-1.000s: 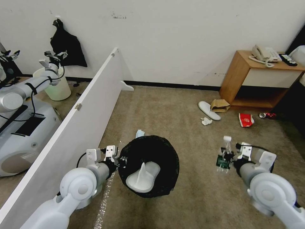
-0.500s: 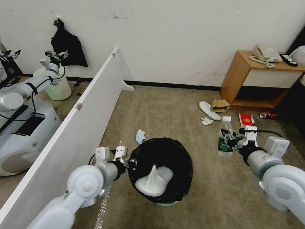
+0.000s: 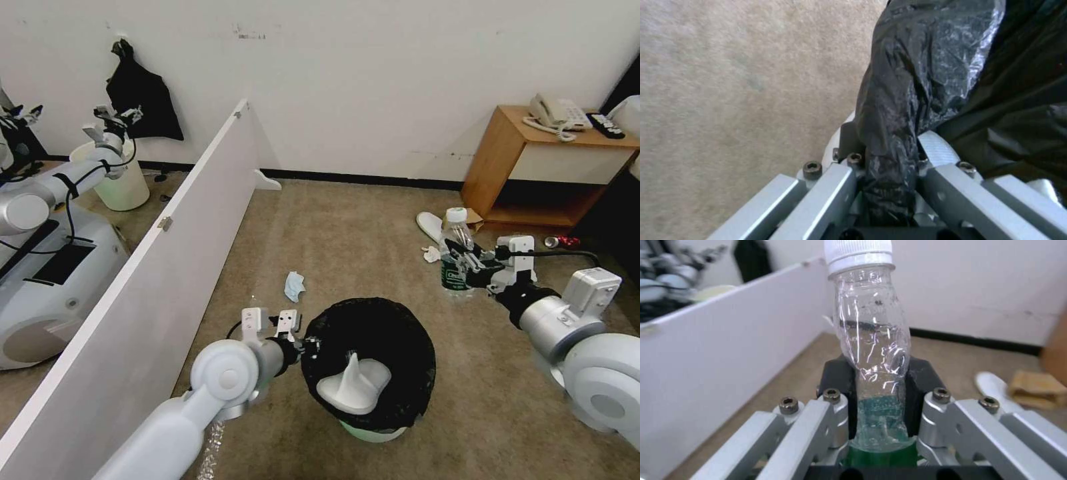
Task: Pick up the trash bin, then pick up the garbage from the floor and place it into the trash bin.
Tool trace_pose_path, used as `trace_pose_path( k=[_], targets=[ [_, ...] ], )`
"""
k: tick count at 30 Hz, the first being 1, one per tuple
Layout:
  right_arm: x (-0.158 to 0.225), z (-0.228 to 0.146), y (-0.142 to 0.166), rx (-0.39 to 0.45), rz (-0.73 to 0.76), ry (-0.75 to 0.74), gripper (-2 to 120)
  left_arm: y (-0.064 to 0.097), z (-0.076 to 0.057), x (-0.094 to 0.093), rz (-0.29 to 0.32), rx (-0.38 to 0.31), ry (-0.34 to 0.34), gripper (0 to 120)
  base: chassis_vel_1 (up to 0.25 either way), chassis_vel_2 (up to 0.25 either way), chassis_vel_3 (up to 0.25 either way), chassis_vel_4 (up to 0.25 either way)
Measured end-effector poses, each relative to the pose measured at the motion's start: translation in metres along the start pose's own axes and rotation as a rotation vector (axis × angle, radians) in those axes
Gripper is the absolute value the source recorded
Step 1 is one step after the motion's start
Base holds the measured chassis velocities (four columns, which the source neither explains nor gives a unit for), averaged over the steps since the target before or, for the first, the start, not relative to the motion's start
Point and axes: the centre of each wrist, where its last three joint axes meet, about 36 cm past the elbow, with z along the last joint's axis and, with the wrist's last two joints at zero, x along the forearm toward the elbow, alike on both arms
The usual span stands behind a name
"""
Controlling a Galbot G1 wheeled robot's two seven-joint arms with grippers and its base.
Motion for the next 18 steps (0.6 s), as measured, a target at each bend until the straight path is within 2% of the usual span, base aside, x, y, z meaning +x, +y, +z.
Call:
trace_pose_path(
  k=[9, 18],
  targets=[
    [0.003, -0.009, 0.006, 0.005, -0.130, -0.033, 18, -0.019, -0.010, -0.018, 0.014, 0.012, 0.019, 2, 0.000, 0.000, 0.000, 0.000],
    [0.005, -0.004, 0.011, -0.005, -0.213, -0.015, 18, -0.029, -0.025, -0.024, 0.033, 0.023, 0.001, 2, 0.000, 0.000, 0.000, 0.000]
  ],
)
